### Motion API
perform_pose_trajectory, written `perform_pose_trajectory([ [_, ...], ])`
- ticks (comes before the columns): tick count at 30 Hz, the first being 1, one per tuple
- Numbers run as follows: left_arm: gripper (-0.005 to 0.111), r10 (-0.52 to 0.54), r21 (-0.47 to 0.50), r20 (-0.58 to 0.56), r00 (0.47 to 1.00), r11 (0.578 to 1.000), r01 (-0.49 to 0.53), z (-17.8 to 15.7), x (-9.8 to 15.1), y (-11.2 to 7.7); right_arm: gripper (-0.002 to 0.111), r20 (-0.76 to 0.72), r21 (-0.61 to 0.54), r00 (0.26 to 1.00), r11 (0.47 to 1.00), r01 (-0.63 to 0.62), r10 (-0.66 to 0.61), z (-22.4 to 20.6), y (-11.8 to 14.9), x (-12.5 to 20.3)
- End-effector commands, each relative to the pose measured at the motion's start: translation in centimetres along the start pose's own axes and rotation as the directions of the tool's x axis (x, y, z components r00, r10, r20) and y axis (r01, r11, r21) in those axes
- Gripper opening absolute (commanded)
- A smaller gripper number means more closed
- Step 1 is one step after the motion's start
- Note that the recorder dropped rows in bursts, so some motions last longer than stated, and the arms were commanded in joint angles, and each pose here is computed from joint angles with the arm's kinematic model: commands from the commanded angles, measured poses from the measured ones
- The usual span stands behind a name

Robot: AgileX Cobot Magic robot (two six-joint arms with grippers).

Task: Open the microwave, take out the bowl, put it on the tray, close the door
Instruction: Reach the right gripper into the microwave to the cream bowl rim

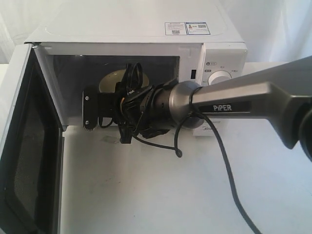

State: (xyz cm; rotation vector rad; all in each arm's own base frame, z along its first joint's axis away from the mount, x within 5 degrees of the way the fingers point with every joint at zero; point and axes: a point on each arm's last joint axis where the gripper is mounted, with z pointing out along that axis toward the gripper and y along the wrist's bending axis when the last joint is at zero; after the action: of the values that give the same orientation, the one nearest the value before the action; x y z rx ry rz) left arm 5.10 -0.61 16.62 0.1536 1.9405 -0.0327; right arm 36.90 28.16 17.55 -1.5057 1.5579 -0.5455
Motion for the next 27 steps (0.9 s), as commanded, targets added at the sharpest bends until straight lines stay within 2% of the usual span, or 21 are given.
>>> perform_pose_trajectory([
  [1,0.0,-0.008,0.001,0.0,1.0,1.0,0.008,0.0,0.1,0.0,0.046,-0.013,0.011,1.0,1.0,-0.022,0.022,0.9,-0.3,0.4],
  [22,0.0,-0.008,0.001,0.0,1.0,1.0,0.008,0.0,0.1,0.0,0.046,-0.004,0.002,0.999,0.999,-0.035,0.035,2.7,-0.2,0.5],
  [27,0.0,-0.008,0.001,0.0,1.0,1.0,0.008,0.0,0.1,0.0,0.033,-0.004,0.002,0.999,0.999,-0.035,0.035,2.7,-0.2,0.5],
])
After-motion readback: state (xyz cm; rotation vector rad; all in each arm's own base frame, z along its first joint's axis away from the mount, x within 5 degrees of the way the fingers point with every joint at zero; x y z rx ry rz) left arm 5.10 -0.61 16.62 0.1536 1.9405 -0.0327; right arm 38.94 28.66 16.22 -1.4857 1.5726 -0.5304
